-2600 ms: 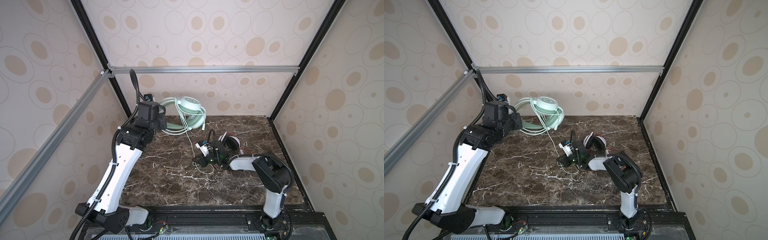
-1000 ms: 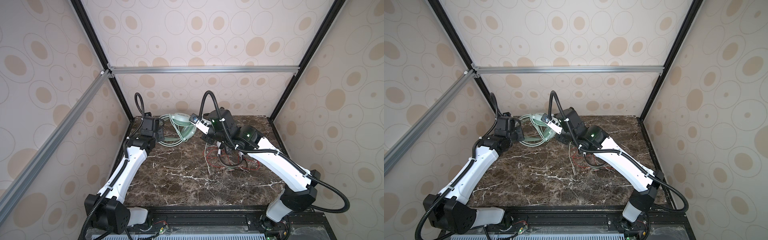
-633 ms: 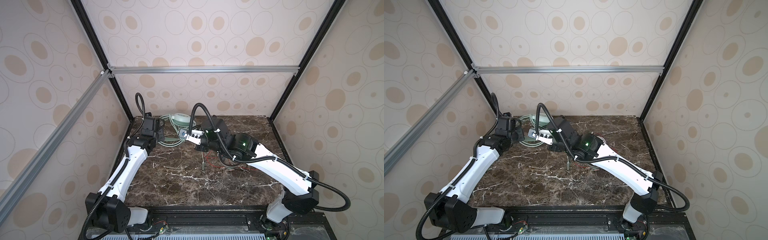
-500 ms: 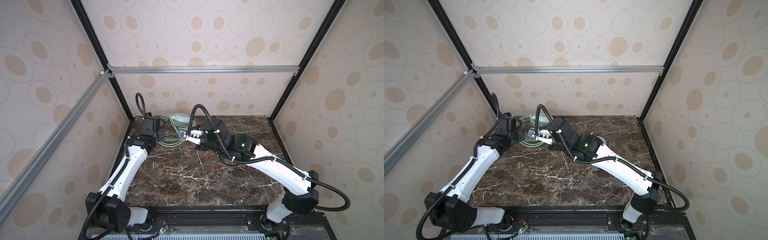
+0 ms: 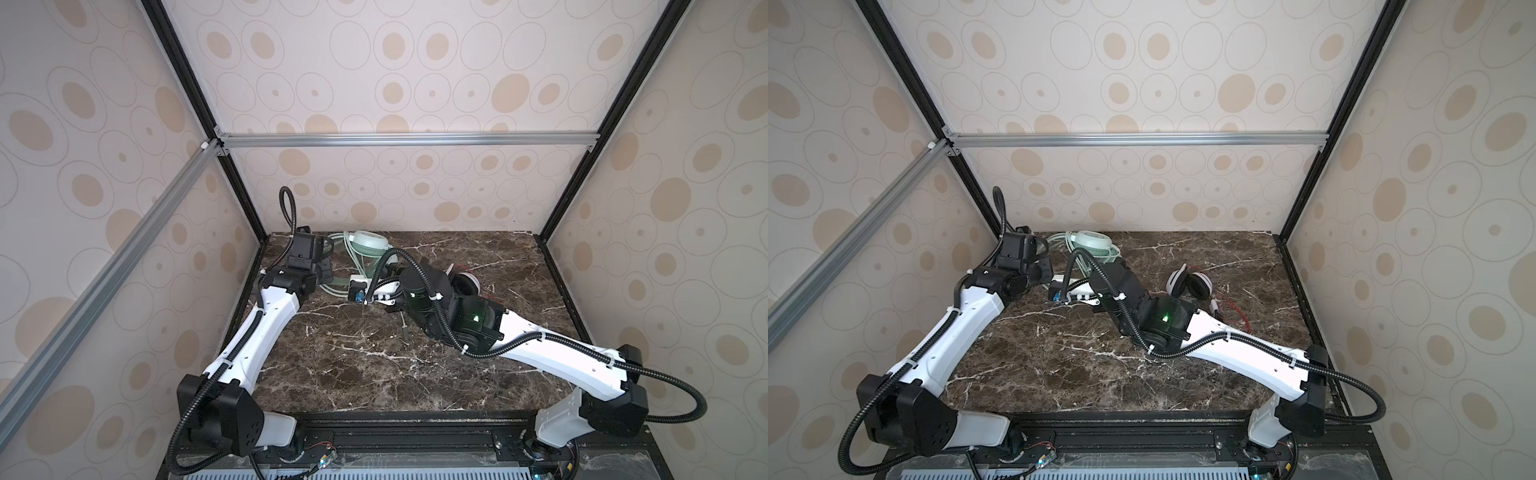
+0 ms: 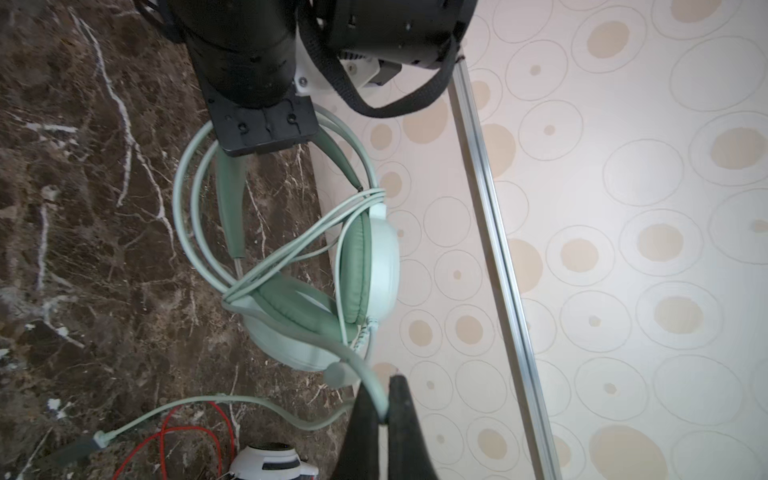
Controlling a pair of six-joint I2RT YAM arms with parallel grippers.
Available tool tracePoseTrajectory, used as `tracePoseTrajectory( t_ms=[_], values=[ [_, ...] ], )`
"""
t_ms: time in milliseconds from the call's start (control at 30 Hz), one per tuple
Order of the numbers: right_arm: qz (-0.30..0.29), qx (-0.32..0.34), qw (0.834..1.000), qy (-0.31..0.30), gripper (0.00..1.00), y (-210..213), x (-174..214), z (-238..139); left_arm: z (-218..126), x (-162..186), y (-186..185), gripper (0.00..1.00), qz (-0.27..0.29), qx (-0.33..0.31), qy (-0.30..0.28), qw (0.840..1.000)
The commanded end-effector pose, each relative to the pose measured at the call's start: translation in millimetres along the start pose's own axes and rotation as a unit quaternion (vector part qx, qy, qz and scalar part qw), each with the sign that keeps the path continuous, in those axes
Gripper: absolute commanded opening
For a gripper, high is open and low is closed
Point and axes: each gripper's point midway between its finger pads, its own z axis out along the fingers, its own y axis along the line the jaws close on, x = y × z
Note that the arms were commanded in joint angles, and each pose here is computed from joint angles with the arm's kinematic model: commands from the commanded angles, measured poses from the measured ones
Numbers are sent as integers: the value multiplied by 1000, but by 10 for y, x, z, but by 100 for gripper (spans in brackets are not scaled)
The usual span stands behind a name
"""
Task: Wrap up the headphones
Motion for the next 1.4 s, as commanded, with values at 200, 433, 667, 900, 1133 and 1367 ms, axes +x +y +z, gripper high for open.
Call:
tracePoseTrajectory(
  t_ms=[200, 433, 667, 900, 1133, 1367],
  values=[
    [28, 63, 997, 42, 0, -466, 113, -38, -333, -294, -181, 0, 48, 11, -67, 997],
    [37, -46, 997, -39, 0, -211, 207, 45, -482, -183, -642, 0, 103, 123, -63, 985],
    [86, -120, 983, -107, 0, -199, 382, 185, -609, -89, -893, 0, 135, 165, -62, 975],
    [147, -164, 970, -103, 0, -320, 575, 607, -696, -4, -1088, 0, 152, 205, -55, 965],
    [209, -224, 946, -105, 0, -256, 604, 897, -710, 14, -1113, 0, 158, 208, -55, 964],
    [218, -259, 932, -129, 6, -87, 532, 872, -651, 52, -1119, 0, 158, 203, -45, 965]
  ],
)
